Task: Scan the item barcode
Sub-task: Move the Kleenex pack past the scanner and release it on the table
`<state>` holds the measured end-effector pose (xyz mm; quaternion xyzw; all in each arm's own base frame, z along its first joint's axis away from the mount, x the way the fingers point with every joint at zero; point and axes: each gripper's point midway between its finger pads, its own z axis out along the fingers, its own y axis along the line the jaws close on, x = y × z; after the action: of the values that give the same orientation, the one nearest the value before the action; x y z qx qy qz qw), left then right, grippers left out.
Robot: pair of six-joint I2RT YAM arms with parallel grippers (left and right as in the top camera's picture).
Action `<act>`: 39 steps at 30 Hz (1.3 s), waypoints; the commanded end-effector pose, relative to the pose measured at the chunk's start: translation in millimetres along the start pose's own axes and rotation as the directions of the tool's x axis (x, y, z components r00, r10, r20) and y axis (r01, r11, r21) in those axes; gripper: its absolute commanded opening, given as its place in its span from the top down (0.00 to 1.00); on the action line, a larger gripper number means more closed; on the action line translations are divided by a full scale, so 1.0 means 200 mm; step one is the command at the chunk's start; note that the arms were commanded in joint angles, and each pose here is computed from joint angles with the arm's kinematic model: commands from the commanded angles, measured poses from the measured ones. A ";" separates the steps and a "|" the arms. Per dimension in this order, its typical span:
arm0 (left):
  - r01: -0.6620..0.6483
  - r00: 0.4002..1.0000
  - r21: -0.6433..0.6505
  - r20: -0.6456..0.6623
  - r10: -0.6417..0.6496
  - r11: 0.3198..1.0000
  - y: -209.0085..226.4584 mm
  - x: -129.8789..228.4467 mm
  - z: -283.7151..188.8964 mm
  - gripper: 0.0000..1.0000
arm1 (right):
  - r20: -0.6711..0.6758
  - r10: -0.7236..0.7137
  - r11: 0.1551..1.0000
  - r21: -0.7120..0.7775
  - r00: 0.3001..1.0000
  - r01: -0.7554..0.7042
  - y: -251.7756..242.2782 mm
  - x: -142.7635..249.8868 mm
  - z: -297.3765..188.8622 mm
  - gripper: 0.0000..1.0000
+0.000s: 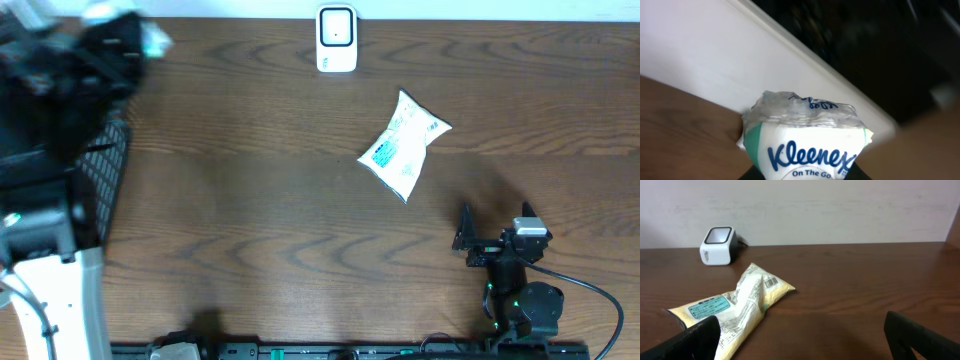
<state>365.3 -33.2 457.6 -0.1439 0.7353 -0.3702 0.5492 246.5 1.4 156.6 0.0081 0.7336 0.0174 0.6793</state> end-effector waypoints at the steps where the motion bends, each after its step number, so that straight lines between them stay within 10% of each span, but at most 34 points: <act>1: -0.210 0.966 0.162 -0.121 0.231 0.964 -0.21 0.23 0.12 0.78 | -0.004 0.011 1.000 0.007 1.000 -0.011 -0.01 0.01 0.00 0.01; 6: -0.305 0.879 0.228 -0.305 0.366 0.925 -0.23 0.61 0.33 0.78 | -0.004 0.011 1.000 0.007 1.000 -0.011 -0.01 0.01 0.00 0.01; 26: -0.370 0.519 0.025 -0.824 0.229 0.929 0.45 1.94 0.89 0.67 | -0.004 0.010 1.000 0.007 1.000 -0.010 -0.01 0.01 0.00 0.01; 34: -0.382 0.425 0.046 -0.878 0.220 0.923 0.52 2.24 0.89 0.30 | -0.004 0.011 1.000 0.007 1.000 -0.011 -0.01 0.01 0.00 0.01; 39: -0.367 0.416 0.096 -0.873 0.256 0.925 0.40 2.34 0.88 0.28 | -0.004 0.011 1.000 0.007 1.000 -0.011 -0.01 0.01 0.00 0.01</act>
<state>382.2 -319.1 45.6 0.1624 0.9478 -0.2339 0.1433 246.5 1.4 156.6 0.0081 0.7336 0.0174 0.6793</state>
